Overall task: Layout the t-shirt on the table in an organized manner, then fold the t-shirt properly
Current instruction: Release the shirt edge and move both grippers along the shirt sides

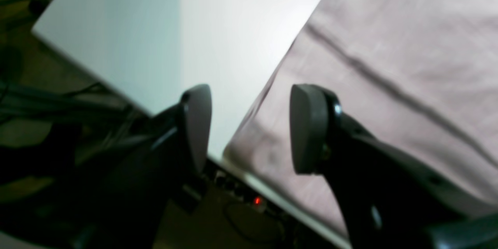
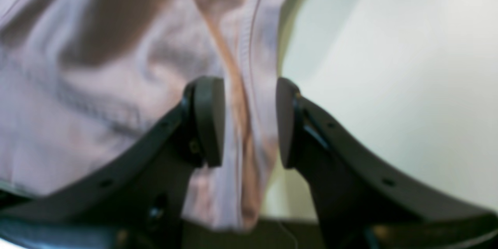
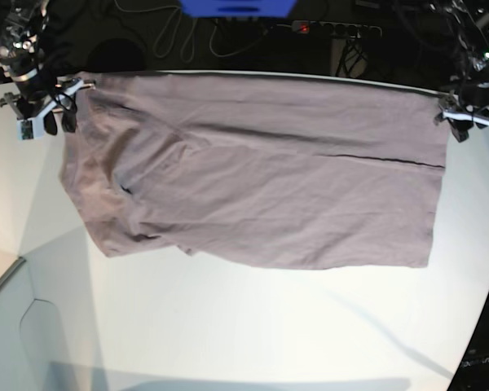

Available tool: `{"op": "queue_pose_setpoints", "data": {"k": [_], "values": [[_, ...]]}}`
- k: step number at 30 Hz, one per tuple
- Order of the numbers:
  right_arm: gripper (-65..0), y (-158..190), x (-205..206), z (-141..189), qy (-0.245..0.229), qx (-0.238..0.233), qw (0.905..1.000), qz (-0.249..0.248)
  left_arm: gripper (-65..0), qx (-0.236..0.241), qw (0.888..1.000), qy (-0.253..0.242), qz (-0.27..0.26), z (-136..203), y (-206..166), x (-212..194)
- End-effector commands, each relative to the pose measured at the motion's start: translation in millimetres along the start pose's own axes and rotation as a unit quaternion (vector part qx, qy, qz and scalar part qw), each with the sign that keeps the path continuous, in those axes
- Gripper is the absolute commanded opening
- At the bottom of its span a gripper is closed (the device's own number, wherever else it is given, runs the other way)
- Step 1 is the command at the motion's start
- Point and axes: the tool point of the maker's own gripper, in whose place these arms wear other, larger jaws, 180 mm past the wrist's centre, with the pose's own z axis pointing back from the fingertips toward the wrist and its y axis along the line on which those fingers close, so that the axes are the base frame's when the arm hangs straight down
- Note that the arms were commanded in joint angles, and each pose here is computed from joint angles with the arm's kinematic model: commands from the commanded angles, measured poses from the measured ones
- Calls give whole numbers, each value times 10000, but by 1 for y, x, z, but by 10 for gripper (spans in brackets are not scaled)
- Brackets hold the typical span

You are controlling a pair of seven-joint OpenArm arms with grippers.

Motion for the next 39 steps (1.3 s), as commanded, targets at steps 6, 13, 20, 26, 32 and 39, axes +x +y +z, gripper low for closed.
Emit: {"op": "queue_pose_setpoints", "data": {"k": [6, 13, 20, 26, 32, 39], "values": [[-424, -8, 44, -10, -574, -73, 9983, 67, -333, -72, 9986, -529, -43, -7, -7, 42], [-424, -16, 85, -27, -807, -139, 9965, 152, -333, -166, 9965, -819, -22, -15, -16, 70], [-424, -26, 110, -38, -688, -232, 9971, 210, -333, -292, 9943, -1022, 70, -22, -30, 90], [-391, -20, 108, -51, -505, -100, 9977, 438, -333, -405, 9954, -865, 39, -29, -40, 104], [-351, -17, 105, -73, -276, -47, 9985, 468, -332, -472, 9943, -942, 153, -38, -47, 117], [-316, -25, 127, -107, -258, 128, 9994, 202, -233, -657, 9972, -322, 165, -89, -56, 104]]}}
